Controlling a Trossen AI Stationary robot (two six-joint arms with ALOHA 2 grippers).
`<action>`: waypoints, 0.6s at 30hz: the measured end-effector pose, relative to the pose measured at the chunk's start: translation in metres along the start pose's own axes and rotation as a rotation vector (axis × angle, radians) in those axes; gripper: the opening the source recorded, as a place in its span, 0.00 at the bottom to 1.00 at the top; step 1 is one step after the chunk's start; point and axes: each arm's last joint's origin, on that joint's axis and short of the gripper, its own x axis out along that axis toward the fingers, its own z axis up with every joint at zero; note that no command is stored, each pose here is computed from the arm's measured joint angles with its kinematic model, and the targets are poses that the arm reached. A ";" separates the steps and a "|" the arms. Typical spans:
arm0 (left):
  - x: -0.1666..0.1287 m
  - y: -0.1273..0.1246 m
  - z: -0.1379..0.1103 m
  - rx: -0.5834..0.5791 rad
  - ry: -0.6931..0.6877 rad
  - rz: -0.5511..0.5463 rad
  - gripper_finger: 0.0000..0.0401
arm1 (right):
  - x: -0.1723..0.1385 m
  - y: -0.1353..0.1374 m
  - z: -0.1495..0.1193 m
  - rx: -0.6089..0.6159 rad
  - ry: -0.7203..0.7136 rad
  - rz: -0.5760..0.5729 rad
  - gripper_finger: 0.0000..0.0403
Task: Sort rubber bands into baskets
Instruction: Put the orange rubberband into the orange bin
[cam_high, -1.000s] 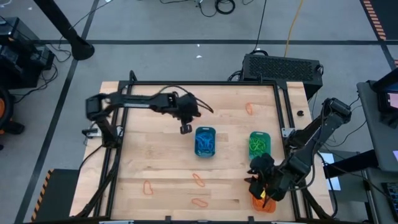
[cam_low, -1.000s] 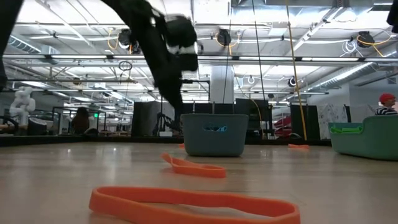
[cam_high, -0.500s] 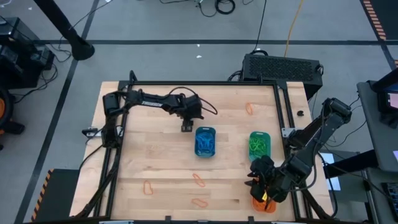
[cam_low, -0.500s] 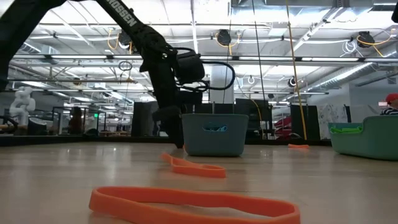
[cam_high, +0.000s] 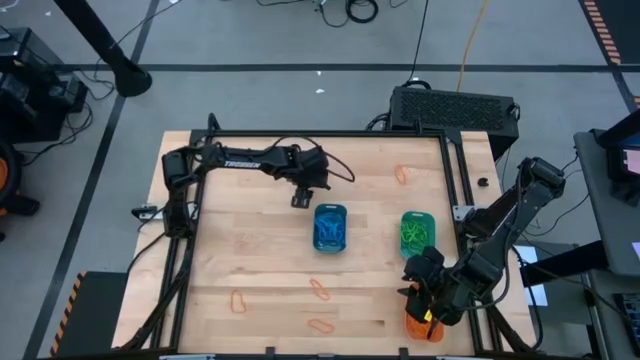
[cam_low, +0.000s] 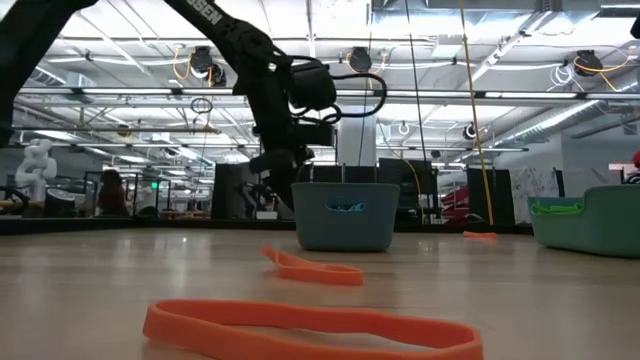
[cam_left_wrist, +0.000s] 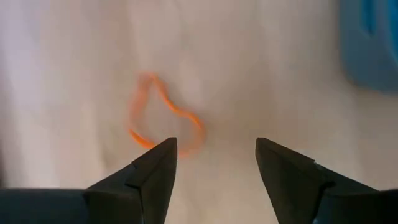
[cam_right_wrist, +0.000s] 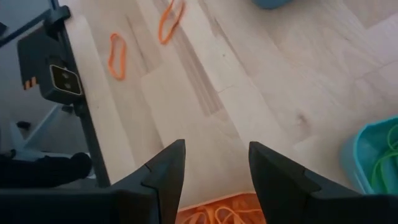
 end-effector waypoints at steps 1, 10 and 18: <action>0.000 0.003 0.001 0.015 -0.020 0.015 0.56 | 0.000 -0.001 0.000 -0.001 0.001 -0.006 0.42; 0.046 0.020 -0.013 -0.010 0.000 -0.047 0.56 | 0.000 0.001 0.000 0.036 0.030 0.016 0.42; 0.056 0.009 -0.013 0.007 0.067 -0.043 0.25 | 0.000 0.002 0.000 0.053 0.050 0.029 0.42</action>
